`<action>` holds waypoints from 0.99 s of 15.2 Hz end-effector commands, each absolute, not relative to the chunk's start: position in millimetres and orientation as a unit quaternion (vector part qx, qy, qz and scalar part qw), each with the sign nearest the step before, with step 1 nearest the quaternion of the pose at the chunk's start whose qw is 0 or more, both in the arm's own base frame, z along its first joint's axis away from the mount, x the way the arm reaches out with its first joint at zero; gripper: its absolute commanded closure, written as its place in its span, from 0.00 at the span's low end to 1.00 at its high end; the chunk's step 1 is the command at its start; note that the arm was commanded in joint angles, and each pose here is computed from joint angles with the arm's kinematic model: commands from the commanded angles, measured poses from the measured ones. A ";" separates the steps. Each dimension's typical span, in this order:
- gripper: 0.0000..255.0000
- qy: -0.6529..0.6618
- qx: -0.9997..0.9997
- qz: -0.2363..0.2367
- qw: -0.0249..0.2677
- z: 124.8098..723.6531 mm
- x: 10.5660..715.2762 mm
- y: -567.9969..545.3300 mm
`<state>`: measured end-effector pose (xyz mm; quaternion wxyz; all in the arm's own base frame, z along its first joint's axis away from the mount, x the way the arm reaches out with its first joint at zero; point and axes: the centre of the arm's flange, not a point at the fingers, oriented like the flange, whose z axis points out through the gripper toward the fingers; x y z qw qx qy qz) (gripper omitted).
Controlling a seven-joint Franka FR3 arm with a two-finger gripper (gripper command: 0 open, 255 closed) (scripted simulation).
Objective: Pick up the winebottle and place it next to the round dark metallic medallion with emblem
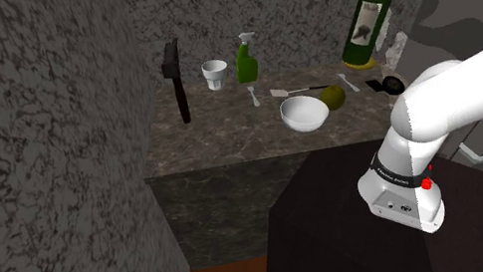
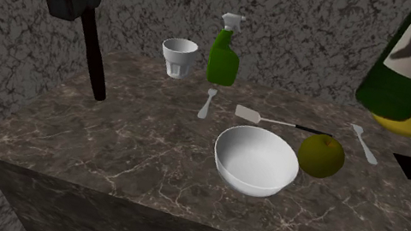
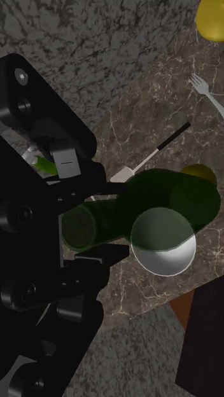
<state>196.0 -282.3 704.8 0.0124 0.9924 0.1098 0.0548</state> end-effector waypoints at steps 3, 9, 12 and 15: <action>1.00 0.111 0.992 0.055 0.013 681.0 163.6 -317.1; 1.00 0.111 0.992 0.055 0.013 647.7 114.0 -369.1; 1.00 0.111 0.992 0.055 0.013 631.1 89.2 -395.0; 1.00 0.111 0.992 0.055 0.013 614.4 64.3 -421.0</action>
